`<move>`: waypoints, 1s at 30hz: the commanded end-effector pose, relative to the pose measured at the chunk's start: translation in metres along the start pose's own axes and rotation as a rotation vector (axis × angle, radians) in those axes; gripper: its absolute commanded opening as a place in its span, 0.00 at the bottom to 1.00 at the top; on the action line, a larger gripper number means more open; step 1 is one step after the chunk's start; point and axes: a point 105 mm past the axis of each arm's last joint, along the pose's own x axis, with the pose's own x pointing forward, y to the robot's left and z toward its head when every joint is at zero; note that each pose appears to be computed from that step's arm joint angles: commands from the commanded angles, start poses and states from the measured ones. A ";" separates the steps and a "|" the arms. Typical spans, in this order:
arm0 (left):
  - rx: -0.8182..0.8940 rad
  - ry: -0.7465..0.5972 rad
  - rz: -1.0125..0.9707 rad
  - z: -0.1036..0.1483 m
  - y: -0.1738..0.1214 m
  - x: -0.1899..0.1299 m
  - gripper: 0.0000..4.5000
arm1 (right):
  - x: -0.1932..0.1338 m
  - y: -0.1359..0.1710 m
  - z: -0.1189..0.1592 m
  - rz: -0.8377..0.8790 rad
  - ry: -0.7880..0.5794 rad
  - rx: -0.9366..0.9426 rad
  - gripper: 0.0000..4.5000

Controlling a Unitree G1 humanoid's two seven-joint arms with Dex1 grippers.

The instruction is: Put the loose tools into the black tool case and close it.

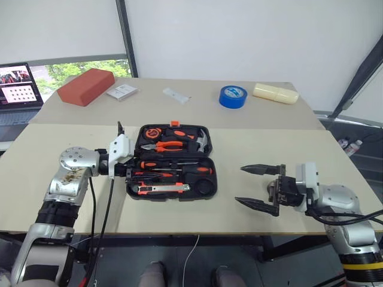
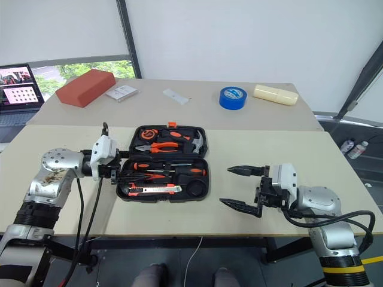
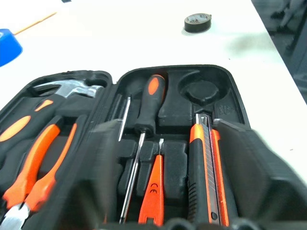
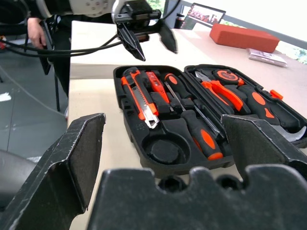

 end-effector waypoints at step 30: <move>0.001 -0.234 0.166 0.001 -0.029 -0.007 0.48 | -0.099 -0.001 -0.031 -0.490 0.231 0.041 1.00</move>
